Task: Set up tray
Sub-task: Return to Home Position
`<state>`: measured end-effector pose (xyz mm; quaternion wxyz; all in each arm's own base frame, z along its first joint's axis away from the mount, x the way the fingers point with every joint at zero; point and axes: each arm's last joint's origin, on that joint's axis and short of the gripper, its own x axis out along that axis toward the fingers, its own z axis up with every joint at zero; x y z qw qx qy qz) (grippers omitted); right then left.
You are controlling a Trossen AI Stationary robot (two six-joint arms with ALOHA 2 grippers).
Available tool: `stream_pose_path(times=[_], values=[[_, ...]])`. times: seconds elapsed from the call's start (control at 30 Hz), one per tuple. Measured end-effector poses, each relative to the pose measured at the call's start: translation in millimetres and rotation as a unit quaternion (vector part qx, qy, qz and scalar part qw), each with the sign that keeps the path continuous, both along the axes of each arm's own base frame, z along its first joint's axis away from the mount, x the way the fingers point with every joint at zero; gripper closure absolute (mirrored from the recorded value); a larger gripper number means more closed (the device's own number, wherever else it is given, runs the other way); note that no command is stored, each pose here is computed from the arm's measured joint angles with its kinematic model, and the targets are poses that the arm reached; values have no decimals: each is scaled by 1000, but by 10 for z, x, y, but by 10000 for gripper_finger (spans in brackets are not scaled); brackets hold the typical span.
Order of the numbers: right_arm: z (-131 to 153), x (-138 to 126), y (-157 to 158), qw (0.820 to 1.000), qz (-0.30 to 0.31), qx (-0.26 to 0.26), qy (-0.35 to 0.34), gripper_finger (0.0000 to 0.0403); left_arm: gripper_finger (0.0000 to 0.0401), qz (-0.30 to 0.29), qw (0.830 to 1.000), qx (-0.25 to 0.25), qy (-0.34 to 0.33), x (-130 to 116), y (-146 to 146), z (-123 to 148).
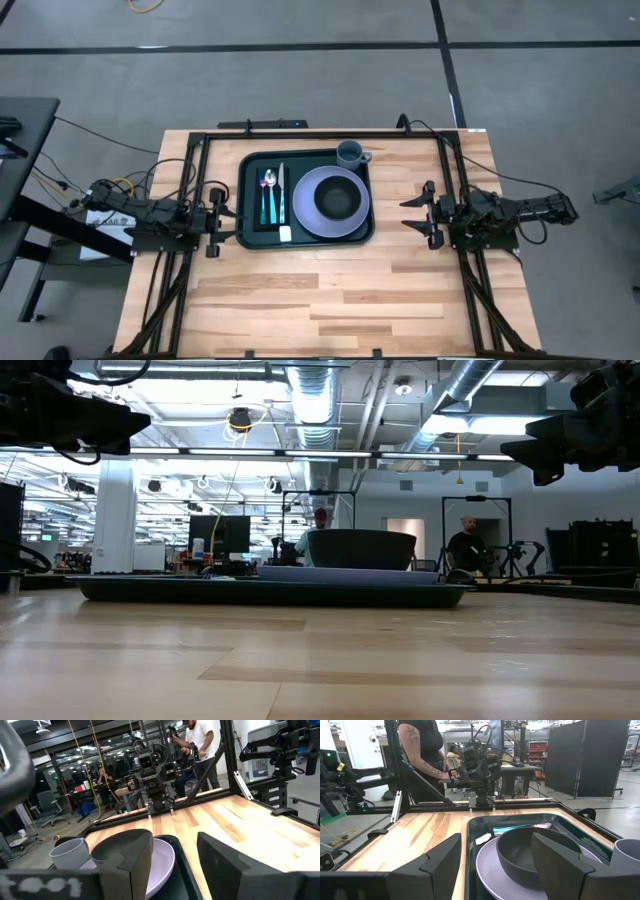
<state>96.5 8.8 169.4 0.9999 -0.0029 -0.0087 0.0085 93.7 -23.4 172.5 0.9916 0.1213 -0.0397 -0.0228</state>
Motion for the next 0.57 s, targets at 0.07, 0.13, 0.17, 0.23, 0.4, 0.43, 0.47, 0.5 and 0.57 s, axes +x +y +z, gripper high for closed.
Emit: stream_pose_path(times=[0.07,0.13,0.17,0.23,0.4,0.43,0.47,0.5,0.57], values=[[0,0,0,1000,0,0,0,173,252,0,1000,4,0,0,0,0],[0,0,0,1000,0,0,0,173,252,0,1000,3,0,0,0,0],[0,0,0,1000,0,0,0,173,252,0,1000,0,0,0,0,0],[0,0,0,1000,0,0,0,173,252,0,1000,-1,0,0,0,0],[0,0,0,1000,0,0,0,173,252,0,1000,3,0,0,0,0],[0,0,0,1000,0,0,0,173,252,0,1000,1,0,0,0,0],[0,0,0,1000,0,0,0,173,252,0,1000,-1,0,0,0,0],[0,0,0,1000,0,0,0,173,252,0,1000,-2,0,0,0,0],[0,0,0,1000,0,0,0,173,252,0,1000,0,0,0,0,0]])
